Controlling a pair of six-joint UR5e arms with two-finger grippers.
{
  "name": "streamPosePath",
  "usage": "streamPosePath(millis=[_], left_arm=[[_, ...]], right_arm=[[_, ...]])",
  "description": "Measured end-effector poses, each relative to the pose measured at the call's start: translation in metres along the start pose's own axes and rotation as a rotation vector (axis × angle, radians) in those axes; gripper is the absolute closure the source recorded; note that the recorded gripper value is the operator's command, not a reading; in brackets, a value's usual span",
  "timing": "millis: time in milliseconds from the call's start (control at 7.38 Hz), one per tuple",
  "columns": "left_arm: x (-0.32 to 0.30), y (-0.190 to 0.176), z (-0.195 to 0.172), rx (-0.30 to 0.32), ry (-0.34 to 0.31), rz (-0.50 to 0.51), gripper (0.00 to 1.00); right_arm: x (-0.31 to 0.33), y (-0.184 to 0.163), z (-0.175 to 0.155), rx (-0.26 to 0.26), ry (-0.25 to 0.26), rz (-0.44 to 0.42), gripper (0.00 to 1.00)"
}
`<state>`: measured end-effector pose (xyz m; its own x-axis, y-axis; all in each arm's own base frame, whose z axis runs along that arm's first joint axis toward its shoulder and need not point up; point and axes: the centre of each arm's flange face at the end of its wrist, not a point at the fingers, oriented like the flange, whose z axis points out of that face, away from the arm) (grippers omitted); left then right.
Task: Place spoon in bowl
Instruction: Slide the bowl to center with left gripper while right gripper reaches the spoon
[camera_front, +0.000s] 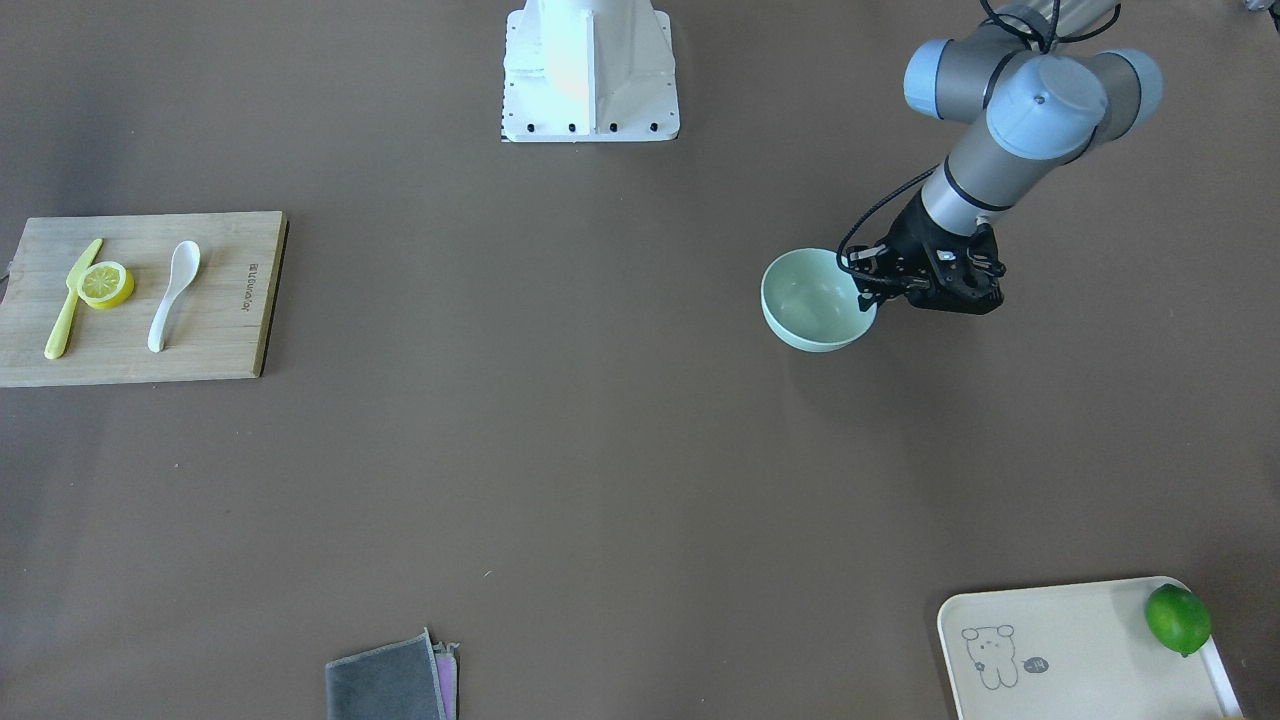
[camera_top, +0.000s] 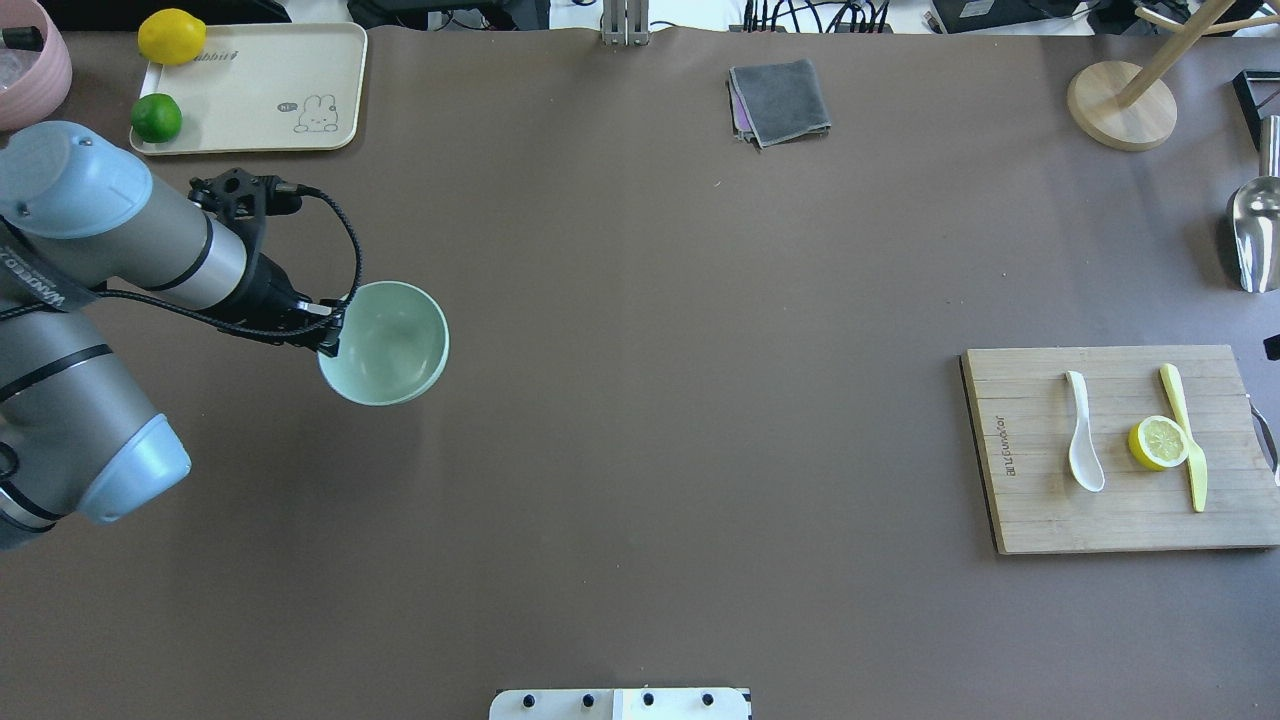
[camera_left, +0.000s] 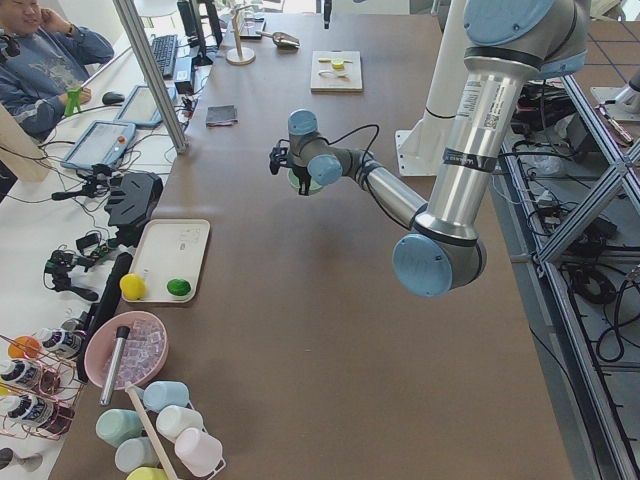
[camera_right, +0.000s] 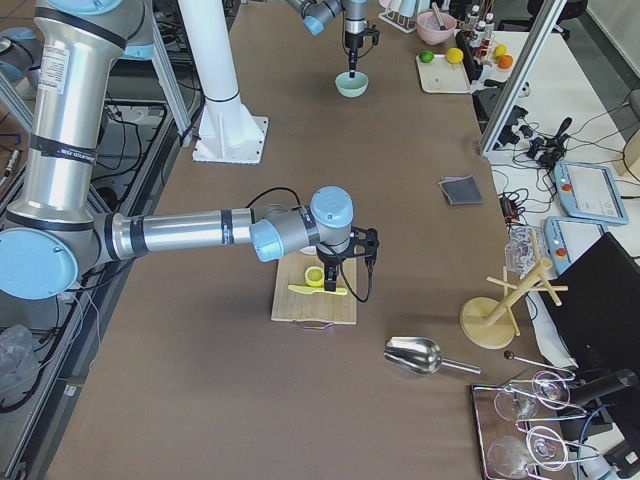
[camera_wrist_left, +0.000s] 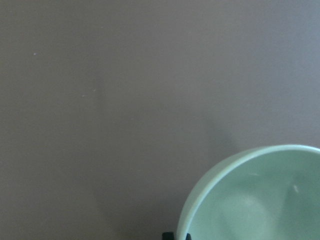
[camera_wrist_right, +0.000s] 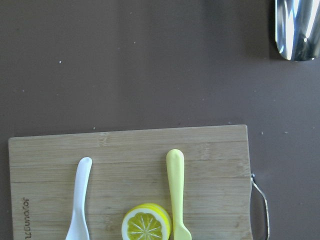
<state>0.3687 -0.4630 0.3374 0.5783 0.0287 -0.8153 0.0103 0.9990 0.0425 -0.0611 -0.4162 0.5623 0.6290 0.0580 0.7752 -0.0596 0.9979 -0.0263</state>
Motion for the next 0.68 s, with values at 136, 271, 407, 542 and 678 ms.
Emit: streamPosePath(millis=[136, 271, 407, 542, 678], left_arm=[[0.046, 0.012, 0.007, -0.016, 0.004, -0.019, 1.00], [0.097, 0.027, 0.017, -0.018, -0.015, -0.014, 1.00], [0.146, 0.043, 0.024, -0.014, -0.044, 0.004, 1.00], [0.184, 0.056, 0.029, -0.017, -0.059, 0.018, 1.00], [0.211, 0.061, 0.038, -0.025, -0.067, 0.019, 1.00]], right_arm=[[-0.026, 0.005, 0.015, -0.017, 0.012, 0.023, 0.06], [-0.051, 0.012, 0.031, -0.021, 0.020, 0.047, 0.06], [-0.070, 0.018, 0.046, -0.025, 0.020, 0.065, 0.06], [-0.083, 0.021, 0.059, -0.037, 0.019, 0.070, 0.08], [-0.094, 0.017, 0.070, -0.048, 0.017, 0.073, 0.09]])
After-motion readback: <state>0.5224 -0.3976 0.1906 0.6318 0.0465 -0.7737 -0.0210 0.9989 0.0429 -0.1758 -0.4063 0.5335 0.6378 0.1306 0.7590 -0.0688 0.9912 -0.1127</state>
